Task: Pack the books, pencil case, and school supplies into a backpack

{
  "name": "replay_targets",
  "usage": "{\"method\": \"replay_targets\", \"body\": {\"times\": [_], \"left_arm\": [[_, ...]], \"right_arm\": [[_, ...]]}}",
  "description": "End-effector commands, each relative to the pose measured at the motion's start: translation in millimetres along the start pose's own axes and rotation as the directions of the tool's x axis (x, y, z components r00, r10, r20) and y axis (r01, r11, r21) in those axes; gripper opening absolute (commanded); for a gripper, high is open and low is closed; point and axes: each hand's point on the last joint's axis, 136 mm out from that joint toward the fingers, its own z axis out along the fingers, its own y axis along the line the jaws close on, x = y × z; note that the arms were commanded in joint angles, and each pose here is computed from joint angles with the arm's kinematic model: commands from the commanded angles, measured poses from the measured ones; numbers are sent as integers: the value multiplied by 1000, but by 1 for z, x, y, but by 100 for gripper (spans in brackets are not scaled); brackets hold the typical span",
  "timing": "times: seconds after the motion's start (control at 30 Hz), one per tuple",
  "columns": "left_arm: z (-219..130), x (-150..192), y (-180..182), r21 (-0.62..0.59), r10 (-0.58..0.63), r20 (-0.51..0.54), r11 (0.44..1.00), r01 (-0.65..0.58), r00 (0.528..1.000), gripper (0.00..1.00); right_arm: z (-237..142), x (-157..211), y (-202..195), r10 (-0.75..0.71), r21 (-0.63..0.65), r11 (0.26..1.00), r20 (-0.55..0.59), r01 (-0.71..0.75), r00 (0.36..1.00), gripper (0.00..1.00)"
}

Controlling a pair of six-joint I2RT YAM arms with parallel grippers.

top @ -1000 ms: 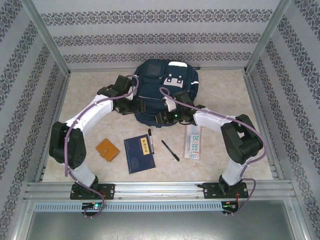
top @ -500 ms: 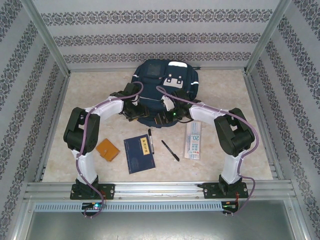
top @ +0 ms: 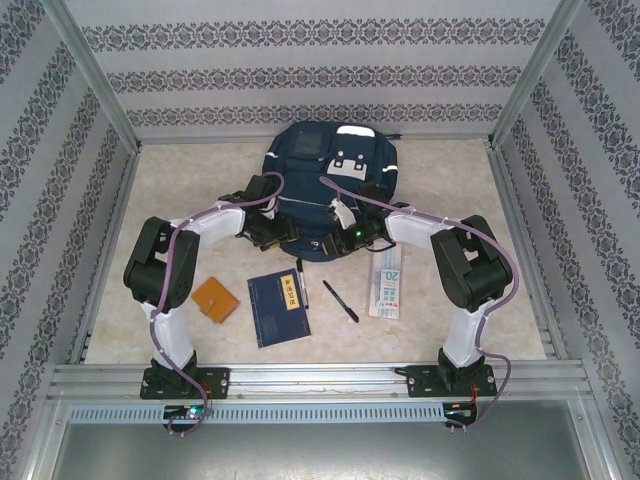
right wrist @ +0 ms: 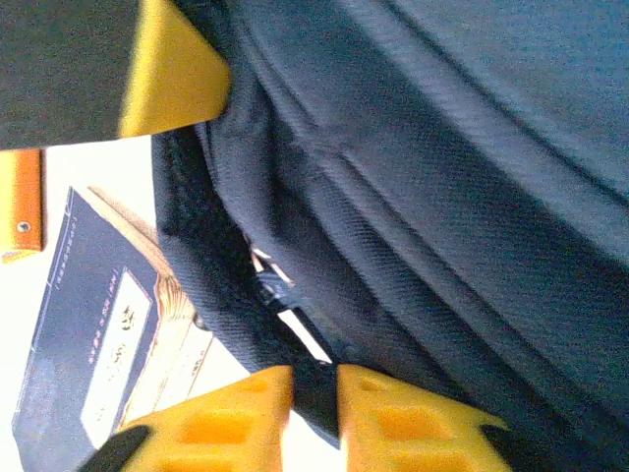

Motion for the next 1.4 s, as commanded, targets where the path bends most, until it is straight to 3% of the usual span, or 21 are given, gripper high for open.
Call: {"method": "replay_targets", "body": {"times": [0.0,0.13,0.33,0.4,0.53,0.73,1.0,1.17,1.27,1.37], "left_arm": [[-3,18,-2,26,-13,-45,1000,15,999,51],[-11,22,-9,23,18,-45,1000,-17,999,51],[-3,25,-6,4,50,-58,999,-50,997,49],[-1,26,-5,2,54,-55,999,-54,997,48],[5,25,-2,-2,46,-51,999,-46,998,48],[8,25,-2,8,20,-47,1000,-20,999,48],[19,34,-2,18,2,-63,1000,-1,998,46],[24,38,-5,18,6,-64,1000,-5,998,46],[25,39,-7,23,9,-57,1000,-7,998,46],[26,40,-8,34,2,-53,999,0,999,46]], "right_arm": [[-3,26,5,-9,-33,999,-94,6,996,13],[-5,20,16,-110,-67,992,-74,105,991,12],[-22,-1,12,-203,51,978,-23,204,979,35],[-18,-3,2,-170,90,981,-51,174,984,41],[-6,8,-1,-54,50,997,-145,62,988,47],[-1,27,5,23,36,999,-183,-17,983,50],[23,47,-12,5,112,993,-296,30,955,53],[30,39,-14,-48,162,981,-329,107,943,55],[35,31,-1,-71,106,988,-306,108,949,58],[37,18,25,-97,-46,995,-248,89,964,56]]}}
